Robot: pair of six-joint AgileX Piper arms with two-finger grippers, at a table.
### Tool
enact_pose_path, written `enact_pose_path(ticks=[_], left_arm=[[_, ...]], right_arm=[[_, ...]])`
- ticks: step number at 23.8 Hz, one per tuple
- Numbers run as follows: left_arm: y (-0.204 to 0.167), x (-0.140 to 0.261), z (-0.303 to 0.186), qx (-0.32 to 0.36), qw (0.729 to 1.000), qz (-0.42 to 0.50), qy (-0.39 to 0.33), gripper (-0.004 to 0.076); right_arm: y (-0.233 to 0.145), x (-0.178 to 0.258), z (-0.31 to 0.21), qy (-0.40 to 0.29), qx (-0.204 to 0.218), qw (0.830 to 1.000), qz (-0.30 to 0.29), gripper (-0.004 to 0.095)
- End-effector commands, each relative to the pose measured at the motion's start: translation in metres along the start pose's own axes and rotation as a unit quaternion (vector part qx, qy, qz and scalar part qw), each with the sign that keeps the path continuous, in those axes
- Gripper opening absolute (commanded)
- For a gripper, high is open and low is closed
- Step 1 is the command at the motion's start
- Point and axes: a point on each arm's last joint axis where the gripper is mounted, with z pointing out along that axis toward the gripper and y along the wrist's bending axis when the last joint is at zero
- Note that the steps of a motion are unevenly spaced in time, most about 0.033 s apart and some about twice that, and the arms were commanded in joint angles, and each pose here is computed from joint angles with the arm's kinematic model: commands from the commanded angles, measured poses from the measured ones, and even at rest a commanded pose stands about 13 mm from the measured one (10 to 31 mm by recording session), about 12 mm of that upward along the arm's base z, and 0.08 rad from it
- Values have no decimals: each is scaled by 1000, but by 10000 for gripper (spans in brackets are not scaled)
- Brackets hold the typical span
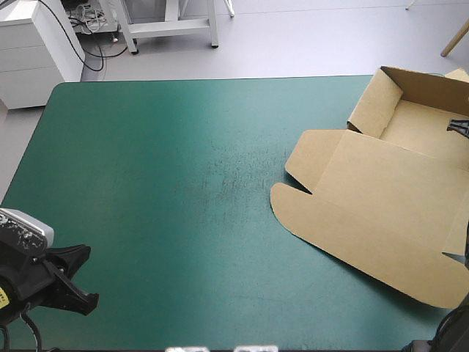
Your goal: Fold the box
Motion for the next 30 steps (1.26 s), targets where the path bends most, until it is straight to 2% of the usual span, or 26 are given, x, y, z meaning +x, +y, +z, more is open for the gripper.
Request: enact_pose_path(ticks=[1, 2, 3, 4, 7, 10, 13, 16, 17, 19, 21, 22, 25, 30], left_arm=[[-1, -4, -2, 6, 1000, -2, -2, -8], [-1, -4, -2, 6, 1000, -2, -2, -8], [-1, -4, -2, 6, 1000, -2, -2, -8], [-1, -4, -2, 6, 1000, -2, -2, -8], [-1, -4, -2, 5, 1000, -2, -1, -8], [-1, -4, -2, 5, 1000, -2, -1, -8], [-1, -4, -2, 5, 1000, -2, -1, -8], [-1, -4, -2, 6, 1000, -2, -2, -8], [-1, -4, -2, 6, 1000, -2, -1, -8], [-1, -5, -2, 6, 1000, -2, -3, -8], [-1, -6, -2, 5, 1000, -2, -10, -8], [-1, -6, -2, 4, 1000, -1, -12, -8], [-1, -4, -3, 7, 1000, 9, -14, -8], [-5, 9, -11, 10, 998, 7, -59, -8]], right_arm=[[-9, -6, -32, -47, 6, 999, -9, 503], [-9, -5, -32, -41, 7, 999, -11, 697], [-10, -3, -32, -28, 10, 999, -15, 838], [-10, -2, -32, -25, 11, 1000, -15, 926], [-5, -1, -49, -42, -18, 999, -15, 925], [8, 7, -106, -102, -127, 986, -21, 926], [19, 18, -153, -153, -193, 969, -35, 916], [34, 33, -192, -192, -218, 955, -63, 774], [40, 39, -204, -204, -222, 950, -79, 675], [52, 49, -224, -223, -231, 940, -110, 438], [66, 62, -245, -245, -248, 924, -154, 133], [78, 75, -262, -264, -264, 906, -199, -9], [93, 106, -281, -270, -297, 884, -240, -22], [95, 155, -288, -301, -320, 851, -290, -21]])
